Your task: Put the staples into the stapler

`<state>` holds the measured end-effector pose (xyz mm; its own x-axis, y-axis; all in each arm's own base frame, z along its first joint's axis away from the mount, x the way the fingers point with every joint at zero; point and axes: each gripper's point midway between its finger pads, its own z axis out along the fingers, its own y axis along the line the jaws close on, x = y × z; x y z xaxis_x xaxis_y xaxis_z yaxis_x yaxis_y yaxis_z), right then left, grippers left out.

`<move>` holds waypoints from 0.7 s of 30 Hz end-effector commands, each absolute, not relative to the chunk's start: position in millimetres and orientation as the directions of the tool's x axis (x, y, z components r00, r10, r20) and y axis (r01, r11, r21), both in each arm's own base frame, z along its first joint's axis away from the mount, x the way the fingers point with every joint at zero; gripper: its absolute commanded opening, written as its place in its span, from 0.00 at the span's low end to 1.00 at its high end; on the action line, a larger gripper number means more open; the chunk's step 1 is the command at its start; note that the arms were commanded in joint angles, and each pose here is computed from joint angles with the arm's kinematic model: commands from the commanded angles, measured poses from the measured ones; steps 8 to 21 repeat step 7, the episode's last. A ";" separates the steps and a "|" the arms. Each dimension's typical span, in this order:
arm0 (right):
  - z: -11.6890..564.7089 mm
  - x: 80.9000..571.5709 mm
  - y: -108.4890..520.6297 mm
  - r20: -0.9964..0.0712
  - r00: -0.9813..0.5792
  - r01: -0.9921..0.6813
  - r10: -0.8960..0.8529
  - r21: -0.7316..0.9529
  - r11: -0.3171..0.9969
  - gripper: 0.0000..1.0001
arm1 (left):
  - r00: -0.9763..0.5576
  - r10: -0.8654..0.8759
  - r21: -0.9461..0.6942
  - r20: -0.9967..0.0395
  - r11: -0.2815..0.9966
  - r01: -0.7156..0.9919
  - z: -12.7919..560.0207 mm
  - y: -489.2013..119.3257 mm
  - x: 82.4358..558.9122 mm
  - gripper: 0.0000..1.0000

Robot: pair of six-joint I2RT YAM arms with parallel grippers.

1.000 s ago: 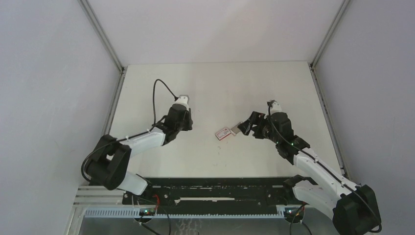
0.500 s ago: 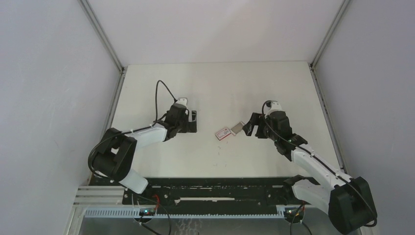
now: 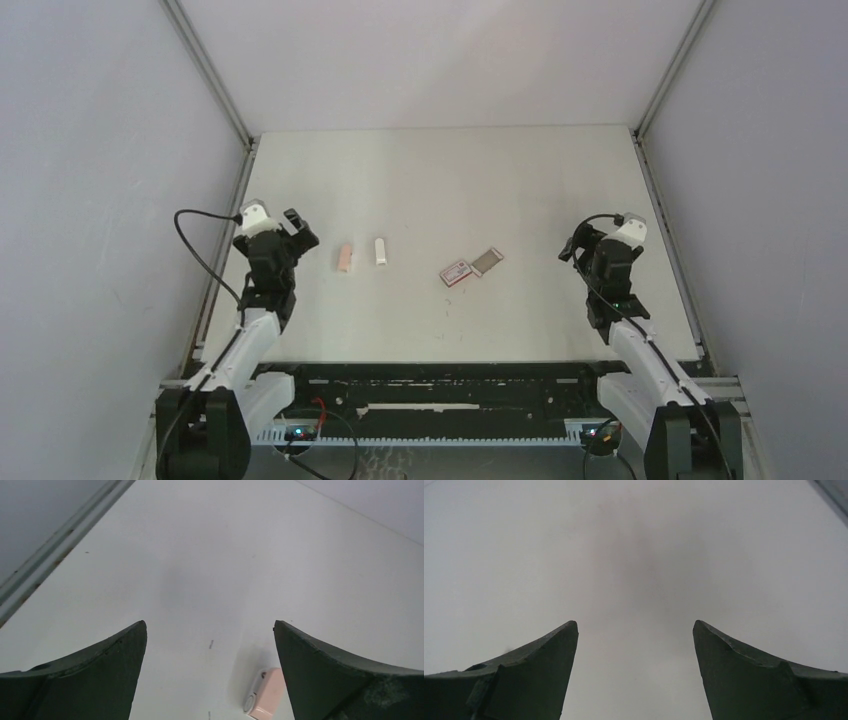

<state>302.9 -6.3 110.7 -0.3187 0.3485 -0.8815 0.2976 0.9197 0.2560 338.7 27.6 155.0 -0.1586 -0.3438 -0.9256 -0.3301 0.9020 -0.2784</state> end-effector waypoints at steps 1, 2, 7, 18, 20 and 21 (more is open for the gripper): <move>134.4 318.2 -36.6 -0.950 -0.164 0.373 0.265 0.189 0.908 0.84 | -0.073 -0.236 -0.181 -0.969 0.881 -0.438 163.3 59.6 330.4 1.00; 132.4 318.4 -39.4 -0.955 -0.154 0.382 0.255 0.181 0.906 0.84 | -0.073 -0.218 -0.165 -0.973 0.884 -0.438 161.6 60.9 329.5 1.00; 112.0 317.4 -52.6 -0.972 -0.120 0.424 0.203 0.135 0.896 0.85 | -0.048 -0.187 -0.143 -0.981 0.870 -0.471 156.8 69.6 320.4 1.00; 112.0 317.4 -52.6 -0.972 -0.120 0.424 0.203 0.135 0.896 0.85 | -0.048 -0.187 -0.143 -0.981 0.870 -0.471 156.8 69.6 320.4 1.00; 112.0 317.4 -52.6 -0.972 -0.120 0.424 0.203 0.135 0.896 0.85 | -0.048 -0.187 -0.143 -0.981 0.870 -0.471 156.8 69.6 320.4 1.00; 112.0 317.4 -52.6 -0.972 -0.120 0.424 0.203 0.135 0.896 0.85 | -0.048 -0.187 -0.143 -0.981 0.870 -0.471 156.8 69.6 320.4 1.00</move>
